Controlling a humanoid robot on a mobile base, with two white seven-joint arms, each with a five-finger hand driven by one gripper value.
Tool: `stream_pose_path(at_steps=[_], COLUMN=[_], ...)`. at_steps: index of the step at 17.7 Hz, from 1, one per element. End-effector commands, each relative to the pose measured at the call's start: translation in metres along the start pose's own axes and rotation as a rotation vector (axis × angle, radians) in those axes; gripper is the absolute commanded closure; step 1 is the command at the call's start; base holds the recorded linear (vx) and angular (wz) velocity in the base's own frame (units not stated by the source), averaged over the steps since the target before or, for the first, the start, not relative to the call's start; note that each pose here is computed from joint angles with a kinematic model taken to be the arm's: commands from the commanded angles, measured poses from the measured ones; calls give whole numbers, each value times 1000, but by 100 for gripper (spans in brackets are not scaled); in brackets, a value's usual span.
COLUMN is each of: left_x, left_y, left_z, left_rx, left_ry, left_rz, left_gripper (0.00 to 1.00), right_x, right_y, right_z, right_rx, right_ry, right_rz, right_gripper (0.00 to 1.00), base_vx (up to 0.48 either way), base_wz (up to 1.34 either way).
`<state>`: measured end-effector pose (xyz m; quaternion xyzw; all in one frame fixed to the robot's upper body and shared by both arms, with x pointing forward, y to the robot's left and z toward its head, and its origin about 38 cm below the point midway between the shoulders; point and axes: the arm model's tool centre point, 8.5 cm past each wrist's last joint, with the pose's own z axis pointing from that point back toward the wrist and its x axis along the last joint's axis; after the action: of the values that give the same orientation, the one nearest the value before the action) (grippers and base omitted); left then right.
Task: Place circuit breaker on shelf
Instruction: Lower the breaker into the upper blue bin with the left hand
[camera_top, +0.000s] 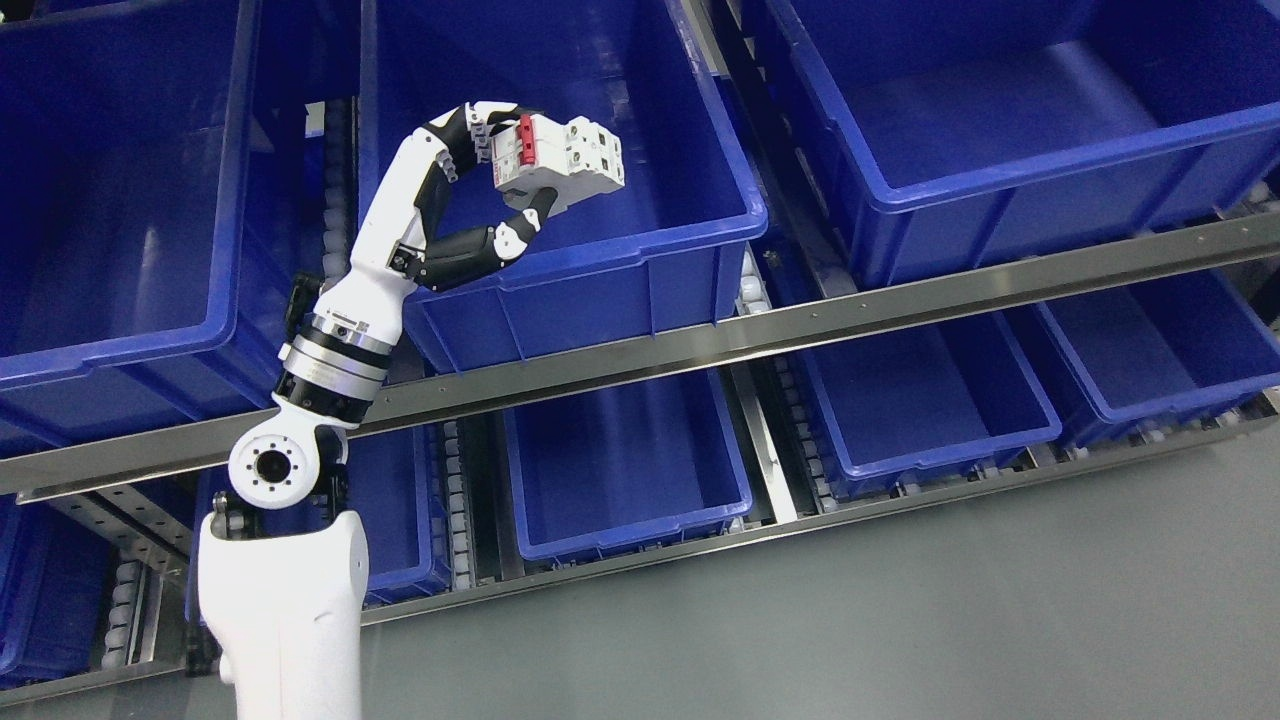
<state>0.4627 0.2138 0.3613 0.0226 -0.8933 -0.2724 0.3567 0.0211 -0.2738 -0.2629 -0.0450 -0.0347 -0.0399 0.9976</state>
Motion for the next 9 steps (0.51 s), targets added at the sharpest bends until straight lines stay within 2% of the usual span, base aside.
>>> stream_pose_path(at_steps=[1,4,7,9], left_x=[5,-13,-18,-34], left_y=[2,5,9,4], left_z=[-46,-64,-77,-76], left_rx=[-78,-111,-121,-163], left_ry=[57,146,170,215], left_rz=[-99,-169,-163,-143], left_gripper=[86,86,86,86], right_x=[1,1,1,1], right_y=[-11,-11,-11,-11], right_z=[0,0,0,0], right_rx=[-17,-17,-17,-17], right_ry=[-1,-1,-1,-1], right_rz=[2,2,2,2], right_gripper=[0,0,0,0], base_vx=[132,156,149,125], base_wz=[258,77,-72,-97])
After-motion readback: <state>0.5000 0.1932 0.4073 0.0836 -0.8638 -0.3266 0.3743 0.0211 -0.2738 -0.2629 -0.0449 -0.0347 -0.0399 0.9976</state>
